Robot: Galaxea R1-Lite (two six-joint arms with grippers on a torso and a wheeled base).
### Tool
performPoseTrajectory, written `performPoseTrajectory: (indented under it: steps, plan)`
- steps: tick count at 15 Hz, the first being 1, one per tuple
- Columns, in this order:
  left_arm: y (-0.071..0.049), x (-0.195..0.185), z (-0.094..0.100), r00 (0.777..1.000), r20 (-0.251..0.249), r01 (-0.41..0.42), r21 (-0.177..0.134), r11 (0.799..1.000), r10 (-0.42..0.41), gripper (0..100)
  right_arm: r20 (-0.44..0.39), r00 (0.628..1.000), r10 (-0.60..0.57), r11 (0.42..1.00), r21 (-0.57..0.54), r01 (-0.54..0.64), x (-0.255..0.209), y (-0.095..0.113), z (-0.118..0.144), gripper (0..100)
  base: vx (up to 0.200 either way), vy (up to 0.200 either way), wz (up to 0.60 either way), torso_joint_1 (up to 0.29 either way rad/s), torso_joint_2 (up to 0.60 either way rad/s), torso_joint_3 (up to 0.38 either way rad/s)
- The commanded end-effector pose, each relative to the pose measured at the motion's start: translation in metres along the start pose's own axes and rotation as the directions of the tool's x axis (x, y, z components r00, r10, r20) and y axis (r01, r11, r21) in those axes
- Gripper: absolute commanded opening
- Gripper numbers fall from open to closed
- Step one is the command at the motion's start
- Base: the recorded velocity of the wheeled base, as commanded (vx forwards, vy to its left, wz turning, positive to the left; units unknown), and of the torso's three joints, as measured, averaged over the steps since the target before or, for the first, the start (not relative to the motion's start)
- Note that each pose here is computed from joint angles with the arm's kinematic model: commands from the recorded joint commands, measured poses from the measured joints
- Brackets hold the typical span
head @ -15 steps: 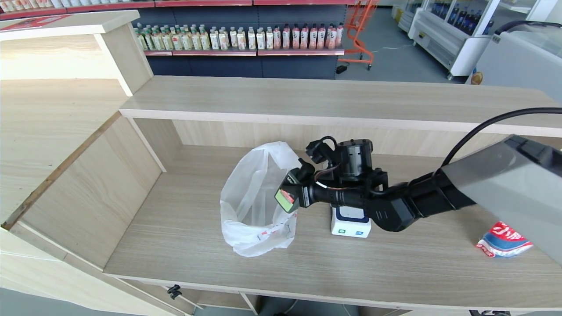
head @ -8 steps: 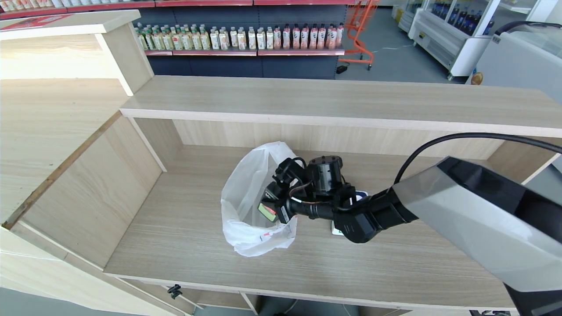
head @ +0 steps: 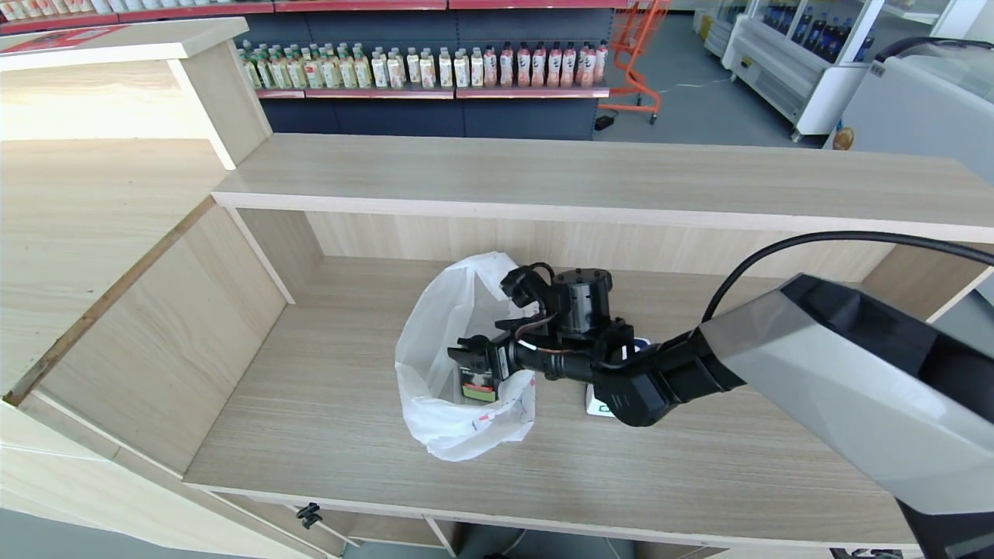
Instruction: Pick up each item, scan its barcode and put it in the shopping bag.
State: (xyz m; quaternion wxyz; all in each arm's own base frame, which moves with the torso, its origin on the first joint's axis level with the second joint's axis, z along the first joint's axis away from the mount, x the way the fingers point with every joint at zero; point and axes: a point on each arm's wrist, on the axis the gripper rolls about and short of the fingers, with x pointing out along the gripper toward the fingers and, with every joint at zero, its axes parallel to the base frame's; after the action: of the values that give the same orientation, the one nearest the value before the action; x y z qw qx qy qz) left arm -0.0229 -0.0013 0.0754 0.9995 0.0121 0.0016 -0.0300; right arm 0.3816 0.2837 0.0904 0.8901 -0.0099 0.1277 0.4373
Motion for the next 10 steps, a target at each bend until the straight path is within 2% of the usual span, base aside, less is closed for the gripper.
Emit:
performPoseTrajectory:
  steps: [1,2,4,6,8,10]
  plan:
    - [0.0,0.0,0.0,1.0,0.001,0.0,0.0,1.0,0.0,100,0.051,0.998,-0.048,0.985,0.167,0.039,-0.043,-0.011,0.035,100,0.0,0.0,0.0,0.0,0.0,0.0]
    - [0.0,0.0,0.0,1.0,0.001,0.0,0.0,1.0,0.0,100,0.057,0.996,-0.074,0.968,0.245,0.058,-0.067,-0.015,0.044,100,0.0,0.0,0.0,0.0,0.0,0.0]
    - [0.0,0.0,0.0,1.0,0.001,0.0,0.0,1.0,0.0,100,0.082,0.988,-0.133,0.94,0.325,0.1,-0.118,-0.02,0.061,100,0.0,0.0,0.0,0.0,0.0,0.0]
    - [0.0,0.0,0.0,1.0,0.001,0.0,0.0,1.0,0.0,100,0.141,0.97,-0.197,0.896,0.426,0.12,-0.198,-0.007,0.087,100,0.0,0.0,0.0,0.0,0.0,0.0]
    - [0.0,0.0,0.0,1.0,0.001,0.0,0.0,1.0,0.0,100,0.1,0.955,-0.281,0.868,0.45,0.208,-0.253,-0.004,0.094,100,0.0,0.0,0.0,0.0,0.0,0.0]
    - [0.0,0.0,0.0,1.0,-0.001,0.0,0.0,1.0,0.0,100,0.048,0.933,-0.357,0.862,0.403,0.309,-0.279,-0.013,0.091,100,0.0,0.0,0.0,0.0,0.0,0.0]
